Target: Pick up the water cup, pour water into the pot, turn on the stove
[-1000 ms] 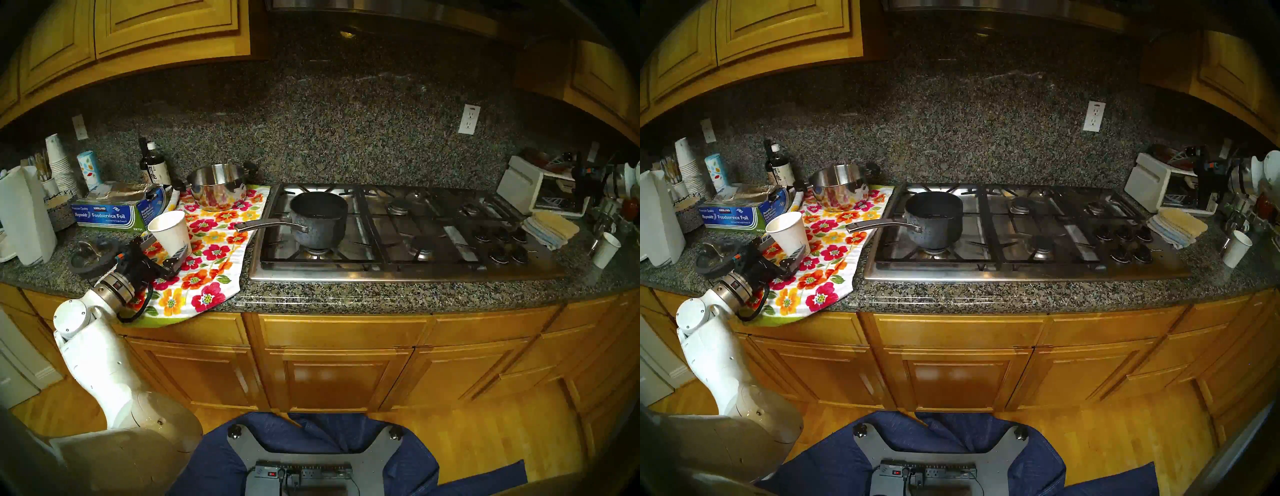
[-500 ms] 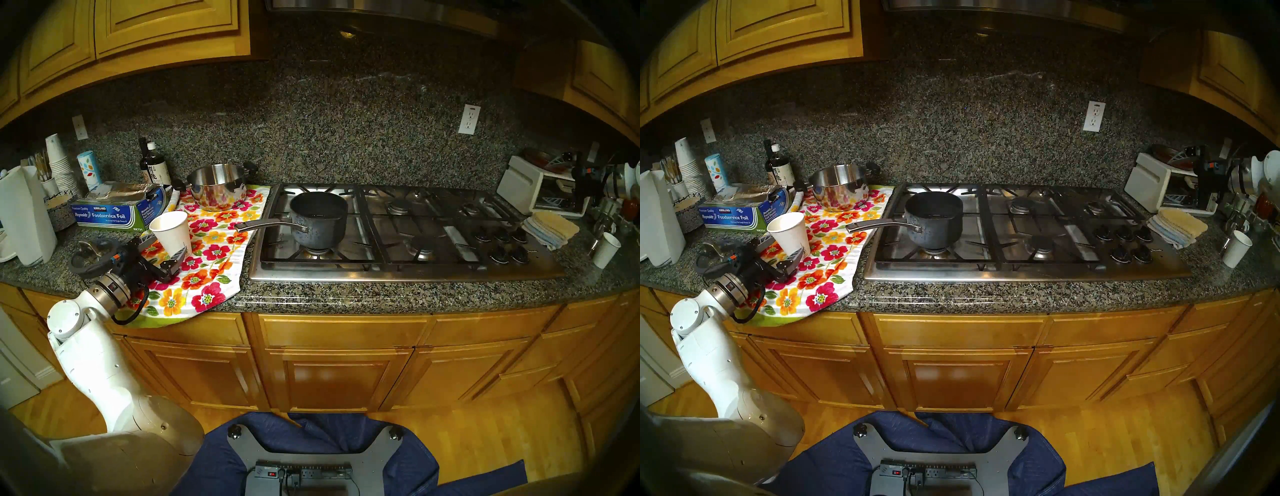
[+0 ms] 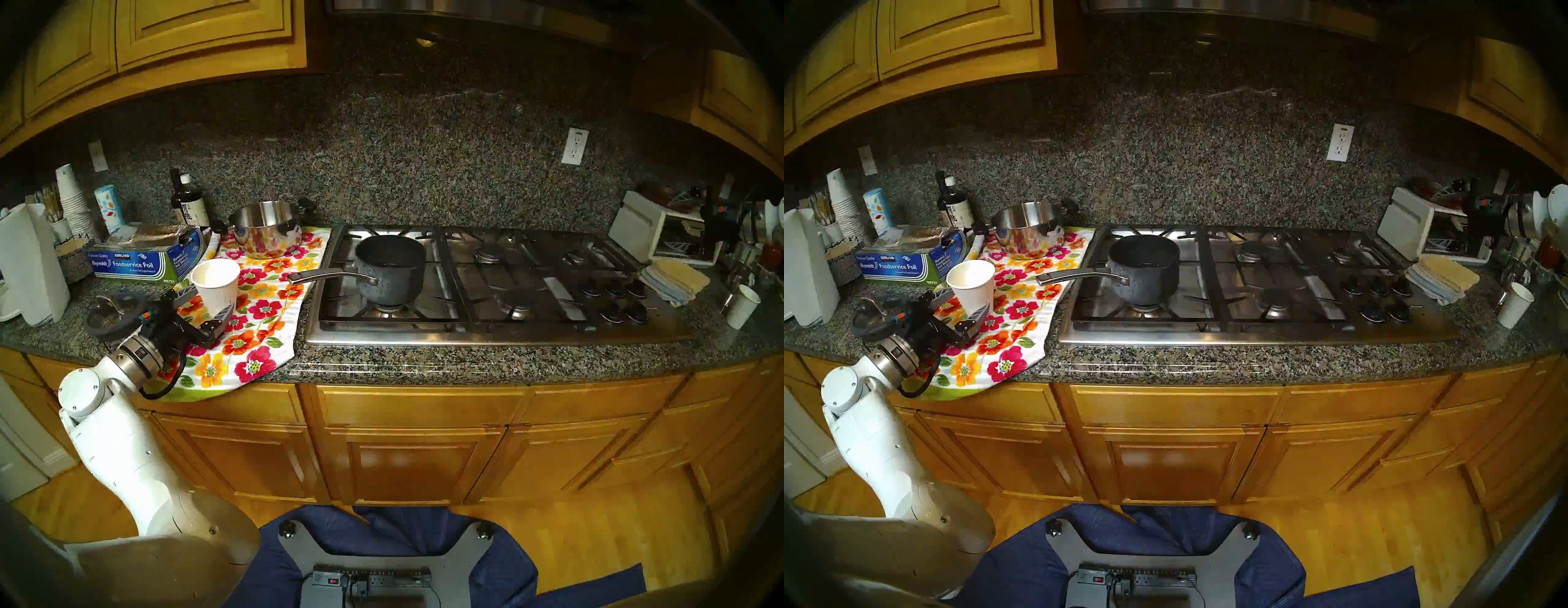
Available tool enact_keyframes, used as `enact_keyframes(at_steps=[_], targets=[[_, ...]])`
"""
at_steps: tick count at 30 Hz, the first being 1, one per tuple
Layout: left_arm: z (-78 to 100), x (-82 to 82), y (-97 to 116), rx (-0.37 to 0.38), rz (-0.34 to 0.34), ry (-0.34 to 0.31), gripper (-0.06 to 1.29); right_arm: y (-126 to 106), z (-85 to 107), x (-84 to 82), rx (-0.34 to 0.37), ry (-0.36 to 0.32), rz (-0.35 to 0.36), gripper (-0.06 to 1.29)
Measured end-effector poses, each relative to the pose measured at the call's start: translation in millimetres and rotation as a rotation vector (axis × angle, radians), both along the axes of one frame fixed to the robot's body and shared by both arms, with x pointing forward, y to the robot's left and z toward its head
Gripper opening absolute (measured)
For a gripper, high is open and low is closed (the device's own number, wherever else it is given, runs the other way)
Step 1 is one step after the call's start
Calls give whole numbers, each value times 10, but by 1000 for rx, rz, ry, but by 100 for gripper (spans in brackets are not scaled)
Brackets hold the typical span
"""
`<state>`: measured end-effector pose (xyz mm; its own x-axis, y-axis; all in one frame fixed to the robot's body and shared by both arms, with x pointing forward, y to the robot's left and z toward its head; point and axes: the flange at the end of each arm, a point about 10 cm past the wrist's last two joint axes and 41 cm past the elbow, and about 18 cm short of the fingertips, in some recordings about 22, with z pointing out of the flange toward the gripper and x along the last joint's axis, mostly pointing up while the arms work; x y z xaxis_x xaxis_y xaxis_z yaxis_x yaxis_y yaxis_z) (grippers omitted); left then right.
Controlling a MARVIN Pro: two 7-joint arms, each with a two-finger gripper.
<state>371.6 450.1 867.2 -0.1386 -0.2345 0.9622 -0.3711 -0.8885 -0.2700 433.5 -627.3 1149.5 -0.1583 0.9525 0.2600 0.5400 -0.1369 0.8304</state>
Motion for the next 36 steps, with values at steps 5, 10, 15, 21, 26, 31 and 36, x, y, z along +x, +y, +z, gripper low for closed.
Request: enact_keyframes(at_steps=[5, 10, 15, 21, 26, 31, 36], targets=[[-18, -29, 20, 13, 8, -1, 122, 0, 0, 0, 0, 0, 0, 124], [-33, -51, 48, 24, 22, -1, 121, 0, 0, 0, 0, 0, 0, 124], [-39, -60, 66, 32, 30, -1, 122, 0, 0, 0, 0, 0, 0, 124], [-32, -64, 85, 40, 35, -2, 121, 0, 0, 0, 0, 0, 0, 124], [-26, -66, 94, 43, 37, -2, 122, 0, 0, 0, 0, 0, 0, 124], [-4, -89, 110, 39, 40, 3, 122, 0, 0, 0, 0, 0, 0, 124], [39, -162, 133, 37, 38, 7, 122, 0, 0, 0, 0, 0, 0, 124]])
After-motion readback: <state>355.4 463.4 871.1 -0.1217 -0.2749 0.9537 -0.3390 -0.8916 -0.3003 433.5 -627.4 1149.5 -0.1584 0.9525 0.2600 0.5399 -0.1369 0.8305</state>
